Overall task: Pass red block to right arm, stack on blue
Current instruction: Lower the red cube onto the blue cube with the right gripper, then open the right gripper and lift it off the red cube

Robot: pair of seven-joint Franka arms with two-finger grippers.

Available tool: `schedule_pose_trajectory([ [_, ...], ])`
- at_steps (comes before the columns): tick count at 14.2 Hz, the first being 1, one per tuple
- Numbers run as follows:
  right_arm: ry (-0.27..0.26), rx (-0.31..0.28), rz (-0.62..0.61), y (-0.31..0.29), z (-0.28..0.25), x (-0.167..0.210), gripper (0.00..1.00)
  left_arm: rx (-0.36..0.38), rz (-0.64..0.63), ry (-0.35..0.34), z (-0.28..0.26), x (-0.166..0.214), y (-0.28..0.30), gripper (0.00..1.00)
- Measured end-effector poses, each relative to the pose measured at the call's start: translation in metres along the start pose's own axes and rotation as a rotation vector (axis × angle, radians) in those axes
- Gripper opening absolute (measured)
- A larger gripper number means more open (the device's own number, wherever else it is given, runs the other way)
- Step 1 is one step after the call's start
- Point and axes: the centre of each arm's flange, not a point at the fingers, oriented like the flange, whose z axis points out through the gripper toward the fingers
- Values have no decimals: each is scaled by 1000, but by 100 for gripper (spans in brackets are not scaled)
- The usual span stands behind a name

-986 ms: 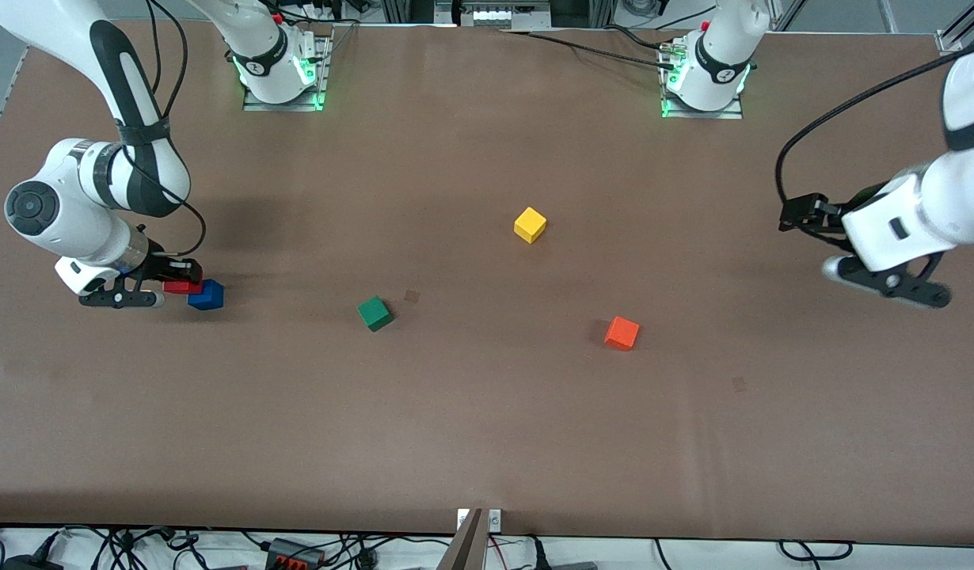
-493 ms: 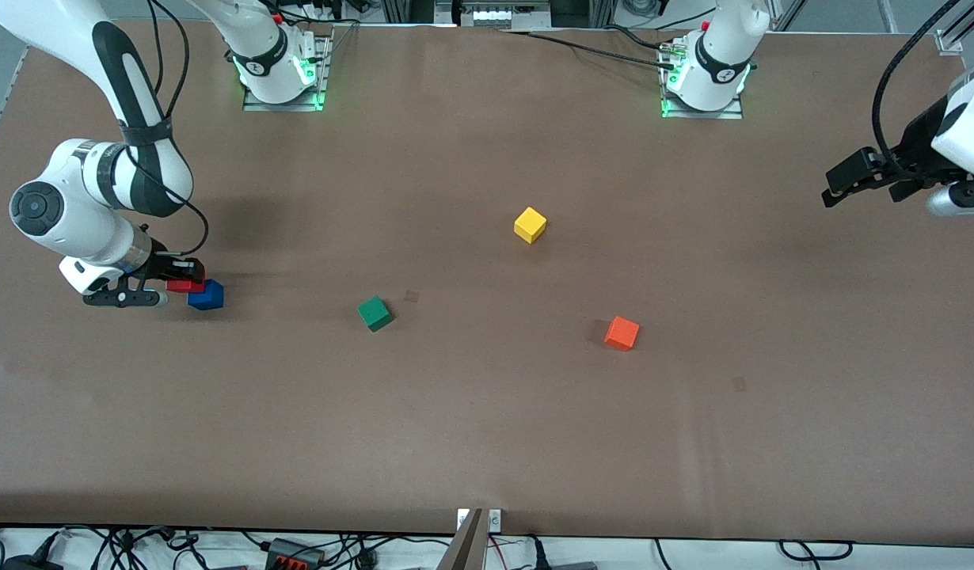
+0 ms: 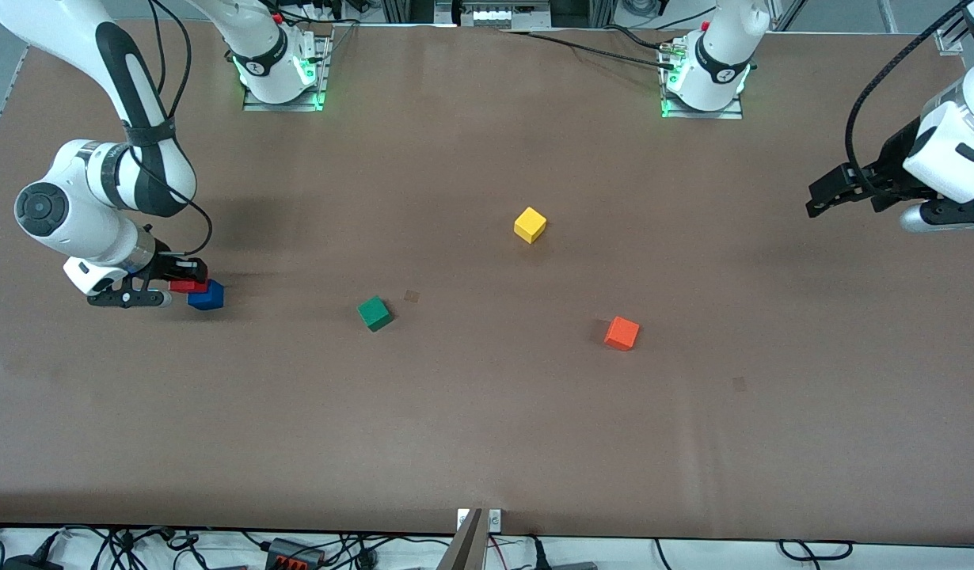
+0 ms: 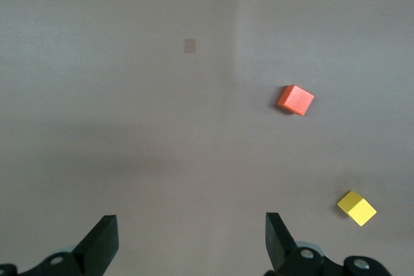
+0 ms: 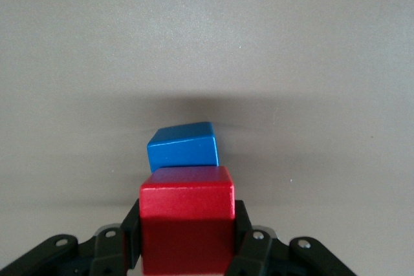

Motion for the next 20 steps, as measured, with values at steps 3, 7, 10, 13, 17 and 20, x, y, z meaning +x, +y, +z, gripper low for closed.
schedule_pose_trajectory([
  [3,-3,0,-1,0,2,0,56,0,11,1,-1,-2,10,100],
  [7,-6,-1,-1,-1,5,0,56,9,-9,-50,2,-6,-2,100],
  [10,11,-2,-9,-5,-3,7,80,8,-6,-47,-3,-6,0,100],
  [13,-6,1,-15,-6,-30,22,100,6,-2,-36,-9,-5,2,100],
  [17,-63,10,-17,-5,-99,43,100,7,-2,-39,-8,-4,2,100],
  [20,-60,10,-2,-9,-156,54,100,6,-4,-37,-8,-2,2,100],
])
